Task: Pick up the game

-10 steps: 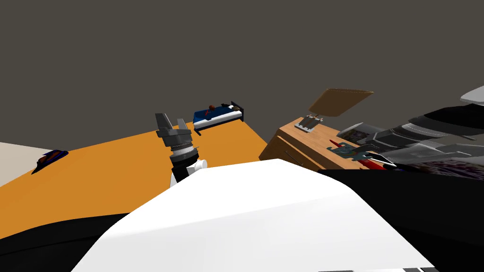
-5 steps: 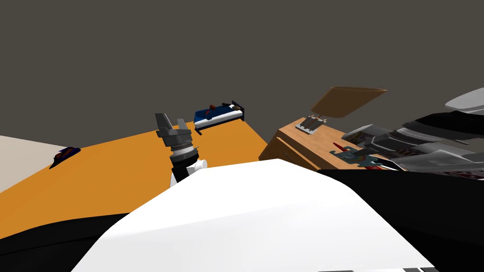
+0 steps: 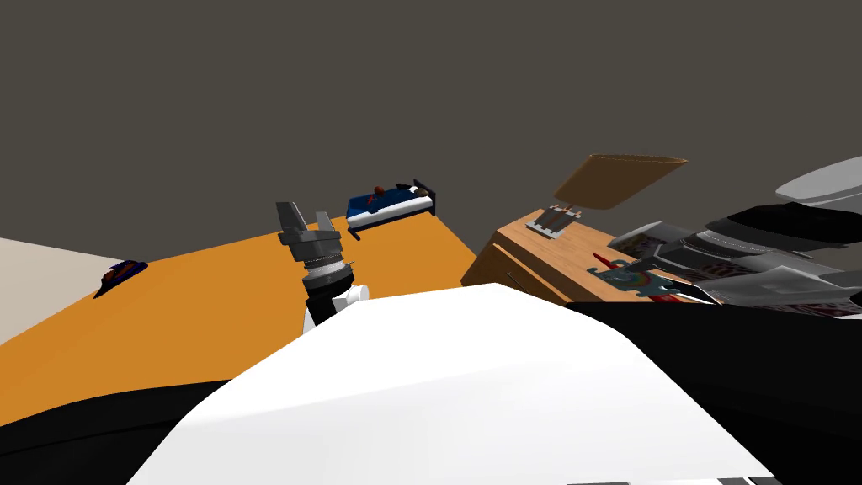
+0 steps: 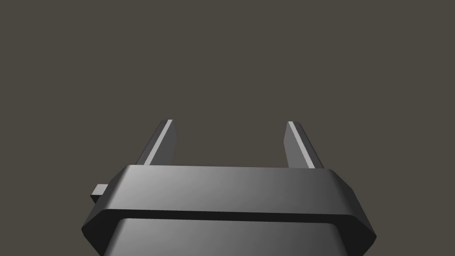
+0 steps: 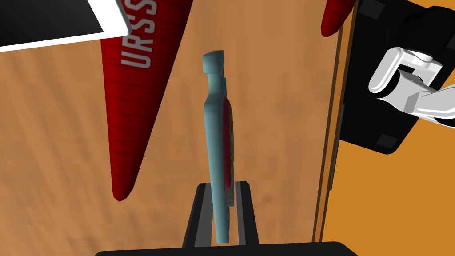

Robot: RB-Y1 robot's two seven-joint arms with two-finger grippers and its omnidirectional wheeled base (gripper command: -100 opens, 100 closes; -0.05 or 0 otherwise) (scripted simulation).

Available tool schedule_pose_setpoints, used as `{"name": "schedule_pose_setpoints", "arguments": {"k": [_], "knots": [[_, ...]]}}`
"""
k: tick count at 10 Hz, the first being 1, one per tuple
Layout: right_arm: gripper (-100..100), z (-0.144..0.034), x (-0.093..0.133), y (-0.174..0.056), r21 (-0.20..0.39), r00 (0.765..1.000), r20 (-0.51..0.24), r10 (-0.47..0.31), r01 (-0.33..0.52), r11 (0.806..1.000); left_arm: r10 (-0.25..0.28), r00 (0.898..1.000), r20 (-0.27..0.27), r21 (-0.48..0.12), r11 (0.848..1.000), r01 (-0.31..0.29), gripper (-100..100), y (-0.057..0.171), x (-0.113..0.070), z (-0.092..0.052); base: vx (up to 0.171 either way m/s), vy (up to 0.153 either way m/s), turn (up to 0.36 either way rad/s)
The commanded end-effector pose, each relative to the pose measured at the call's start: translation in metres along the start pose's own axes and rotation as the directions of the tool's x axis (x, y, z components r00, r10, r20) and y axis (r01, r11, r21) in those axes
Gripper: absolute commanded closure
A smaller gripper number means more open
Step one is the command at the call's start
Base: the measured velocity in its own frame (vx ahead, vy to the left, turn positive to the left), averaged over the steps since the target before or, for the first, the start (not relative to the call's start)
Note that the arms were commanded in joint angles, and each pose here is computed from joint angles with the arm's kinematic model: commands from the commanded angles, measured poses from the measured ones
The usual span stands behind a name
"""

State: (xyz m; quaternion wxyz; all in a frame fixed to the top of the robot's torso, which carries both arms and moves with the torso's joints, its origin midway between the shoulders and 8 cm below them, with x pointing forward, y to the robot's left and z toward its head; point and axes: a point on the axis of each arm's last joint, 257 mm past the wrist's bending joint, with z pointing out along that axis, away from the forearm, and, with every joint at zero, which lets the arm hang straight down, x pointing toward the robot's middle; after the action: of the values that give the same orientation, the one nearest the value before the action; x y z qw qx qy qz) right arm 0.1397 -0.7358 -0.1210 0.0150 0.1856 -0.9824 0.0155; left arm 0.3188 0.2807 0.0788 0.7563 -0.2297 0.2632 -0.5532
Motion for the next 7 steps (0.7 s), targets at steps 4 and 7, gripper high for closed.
{"name": "schedule_pose_setpoints", "arguments": {"k": [4,7], "knots": [[100,-0.009,0.002,0.002,-0.001,1.000,0.001,-0.004,0.004,1.000,0.000,1.000,0.000,0.000,1.000,0.000,0,0.000,0.000,0.000,0.005,-0.002,-0.009],[0,-0.011,0.003,0.003,-0.003,1.000,0.000,-0.005,0.005,1.000,0.000,1.000,0.000,0.000,1.000,0.000,0,0.000,0.000,0.000,0.020,-0.009,-0.015]]}}
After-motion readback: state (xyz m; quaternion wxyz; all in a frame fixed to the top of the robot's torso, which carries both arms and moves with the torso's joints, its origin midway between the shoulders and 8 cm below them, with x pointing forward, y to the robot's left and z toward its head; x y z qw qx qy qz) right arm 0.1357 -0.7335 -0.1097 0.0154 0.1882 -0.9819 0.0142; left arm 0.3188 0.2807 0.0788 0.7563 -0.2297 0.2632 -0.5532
